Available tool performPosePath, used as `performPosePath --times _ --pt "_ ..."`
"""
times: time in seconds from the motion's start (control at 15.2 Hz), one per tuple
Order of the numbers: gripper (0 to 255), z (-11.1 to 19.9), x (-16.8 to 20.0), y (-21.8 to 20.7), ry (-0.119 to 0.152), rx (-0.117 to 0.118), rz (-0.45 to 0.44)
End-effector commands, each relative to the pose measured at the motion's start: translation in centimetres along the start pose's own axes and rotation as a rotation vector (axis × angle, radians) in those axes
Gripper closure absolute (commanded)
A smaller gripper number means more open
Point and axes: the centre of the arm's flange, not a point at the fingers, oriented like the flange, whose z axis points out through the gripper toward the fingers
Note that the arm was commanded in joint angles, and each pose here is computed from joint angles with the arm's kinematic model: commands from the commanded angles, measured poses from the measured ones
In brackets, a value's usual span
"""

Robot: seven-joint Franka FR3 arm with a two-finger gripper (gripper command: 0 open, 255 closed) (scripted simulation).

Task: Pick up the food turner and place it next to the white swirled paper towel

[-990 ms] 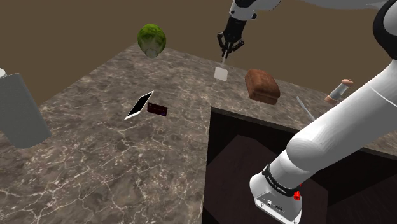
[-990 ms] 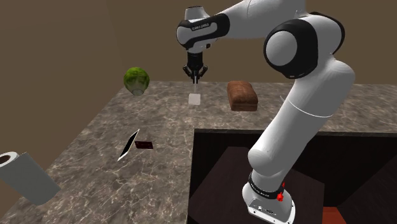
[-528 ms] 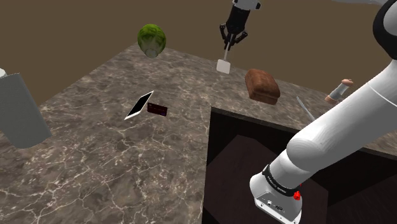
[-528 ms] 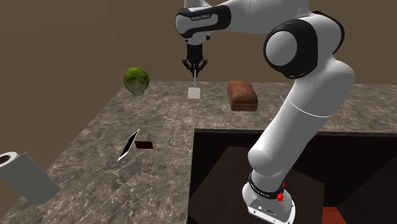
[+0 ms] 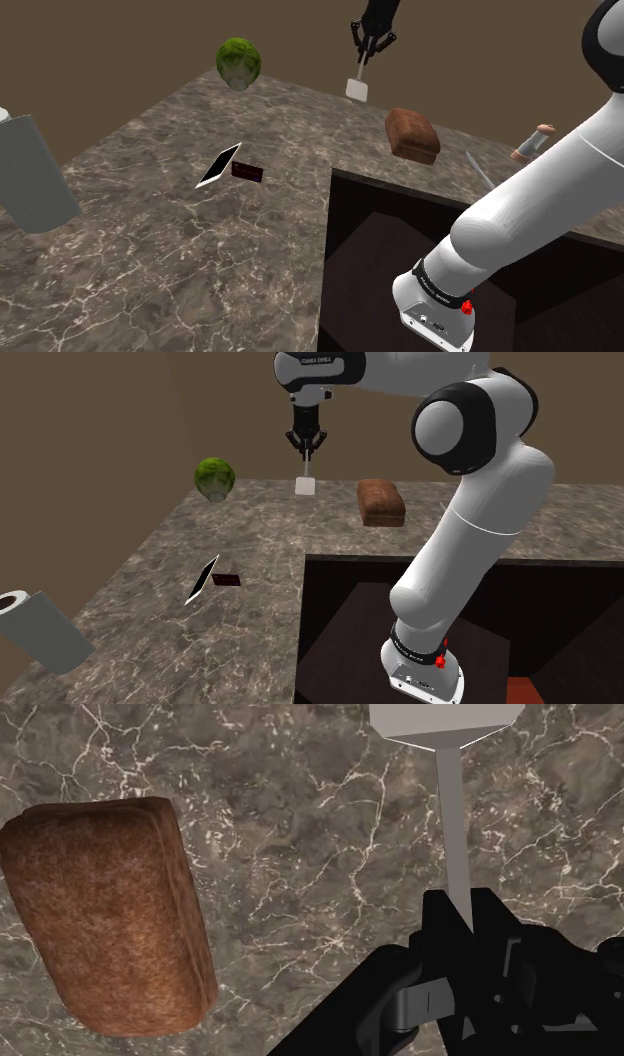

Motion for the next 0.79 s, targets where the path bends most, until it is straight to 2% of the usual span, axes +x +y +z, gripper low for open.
performPosePath --times 0.0,0.73 --pt "255 -0.8 0.1 0.0 0.000 0.000 0.000" --pt "255 -1.6 -11.0 -9.4 0.000 0.000 0.000"
